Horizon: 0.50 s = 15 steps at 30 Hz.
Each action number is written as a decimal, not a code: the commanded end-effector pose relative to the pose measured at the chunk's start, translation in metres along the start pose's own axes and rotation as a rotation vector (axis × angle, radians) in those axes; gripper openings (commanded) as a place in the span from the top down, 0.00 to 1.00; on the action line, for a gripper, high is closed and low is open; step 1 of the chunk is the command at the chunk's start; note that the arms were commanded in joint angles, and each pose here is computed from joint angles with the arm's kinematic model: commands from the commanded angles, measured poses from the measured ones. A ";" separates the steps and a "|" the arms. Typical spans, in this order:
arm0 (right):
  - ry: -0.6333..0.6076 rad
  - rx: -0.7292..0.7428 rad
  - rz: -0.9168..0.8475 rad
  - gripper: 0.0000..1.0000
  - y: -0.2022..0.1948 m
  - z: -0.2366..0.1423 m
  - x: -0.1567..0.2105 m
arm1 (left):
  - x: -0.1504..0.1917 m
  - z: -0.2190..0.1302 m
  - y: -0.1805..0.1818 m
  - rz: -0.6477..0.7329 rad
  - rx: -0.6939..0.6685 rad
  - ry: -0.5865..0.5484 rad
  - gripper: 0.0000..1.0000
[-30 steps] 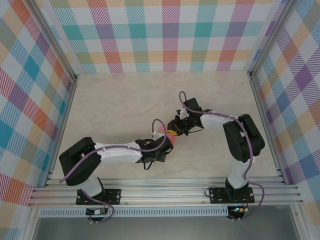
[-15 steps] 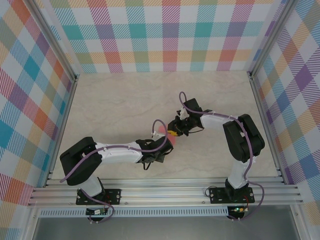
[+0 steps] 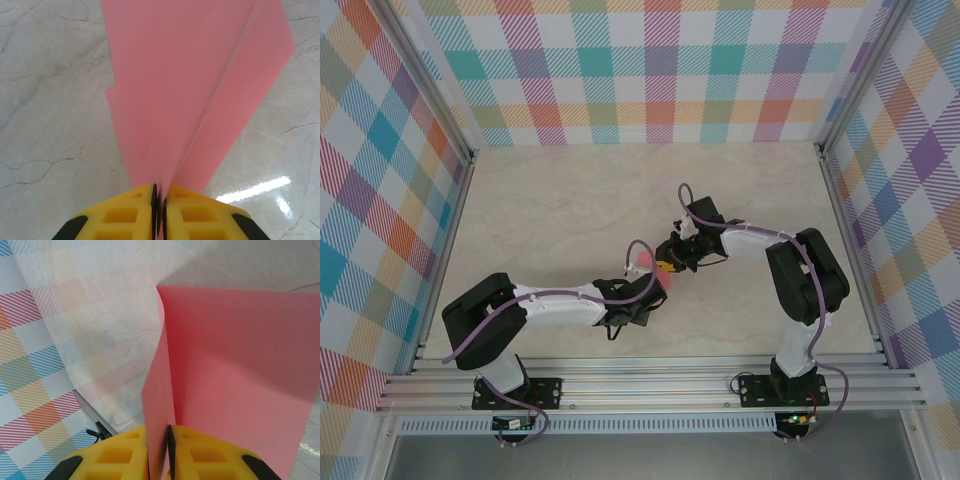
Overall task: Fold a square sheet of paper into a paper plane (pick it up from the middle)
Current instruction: Fourth fold the wing at the center of the table.
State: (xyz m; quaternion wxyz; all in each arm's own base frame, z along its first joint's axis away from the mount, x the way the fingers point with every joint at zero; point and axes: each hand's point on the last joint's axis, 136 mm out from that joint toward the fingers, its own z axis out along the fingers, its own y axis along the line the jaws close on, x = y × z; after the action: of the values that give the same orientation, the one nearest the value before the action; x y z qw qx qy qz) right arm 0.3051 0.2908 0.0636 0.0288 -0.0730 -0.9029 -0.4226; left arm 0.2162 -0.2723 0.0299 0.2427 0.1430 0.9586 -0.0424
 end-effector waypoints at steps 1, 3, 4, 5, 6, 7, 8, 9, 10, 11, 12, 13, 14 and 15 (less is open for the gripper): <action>-0.002 0.026 0.007 0.80 -0.006 -0.002 0.003 | -0.002 -0.001 -0.010 0.013 0.037 -0.009 0.91; -0.016 0.038 -0.006 0.77 -0.005 -0.006 0.003 | -0.002 0.000 -0.013 0.009 0.057 -0.005 0.93; -0.027 0.049 -0.011 0.75 -0.005 -0.010 0.003 | 0.000 0.001 -0.013 0.005 0.064 0.004 0.94; -0.043 0.062 -0.021 0.73 -0.005 -0.014 0.003 | -0.002 0.002 -0.016 -0.007 0.084 -0.003 0.94; -0.055 0.076 -0.025 0.71 -0.006 -0.017 0.003 | -0.004 0.003 -0.017 -0.016 0.094 -0.008 0.95; -0.068 0.089 -0.030 0.70 -0.006 -0.021 0.002 | -0.004 0.004 -0.017 -0.025 0.101 -0.004 0.95; -0.081 0.102 -0.035 0.69 -0.007 -0.025 0.002 | -0.004 0.004 -0.018 -0.033 0.111 -0.003 0.95; -0.093 0.114 -0.036 0.67 -0.008 -0.029 0.002 | -0.004 0.004 -0.019 -0.041 0.124 -0.002 0.95; -0.110 0.127 -0.037 0.65 -0.010 -0.033 0.002 | -0.004 0.004 -0.020 -0.054 0.142 0.000 0.95; -0.124 0.135 -0.035 0.64 -0.012 -0.038 0.002 | -0.005 0.004 -0.020 -0.065 0.157 0.002 0.95; -0.143 0.143 -0.033 0.63 -0.014 -0.042 0.001 | -0.004 0.005 -0.020 -0.078 0.169 0.007 0.95; -0.156 0.149 -0.033 0.61 -0.015 -0.046 0.002 | -0.004 0.006 -0.020 -0.092 0.185 0.009 0.95; -0.169 0.152 -0.032 0.59 -0.017 -0.049 0.002 | -0.003 0.006 -0.021 -0.098 0.196 0.012 0.95; -0.180 0.154 -0.032 0.56 -0.018 -0.053 0.003 | -0.002 0.007 -0.020 -0.101 0.200 0.018 0.95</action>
State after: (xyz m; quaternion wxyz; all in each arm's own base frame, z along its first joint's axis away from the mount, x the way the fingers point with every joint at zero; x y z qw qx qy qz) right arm 0.3051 0.2569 0.0893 -0.0446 -0.0841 -0.9231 -0.3727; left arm 0.2158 -0.2892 0.0226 0.2233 0.1297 0.9588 -0.1184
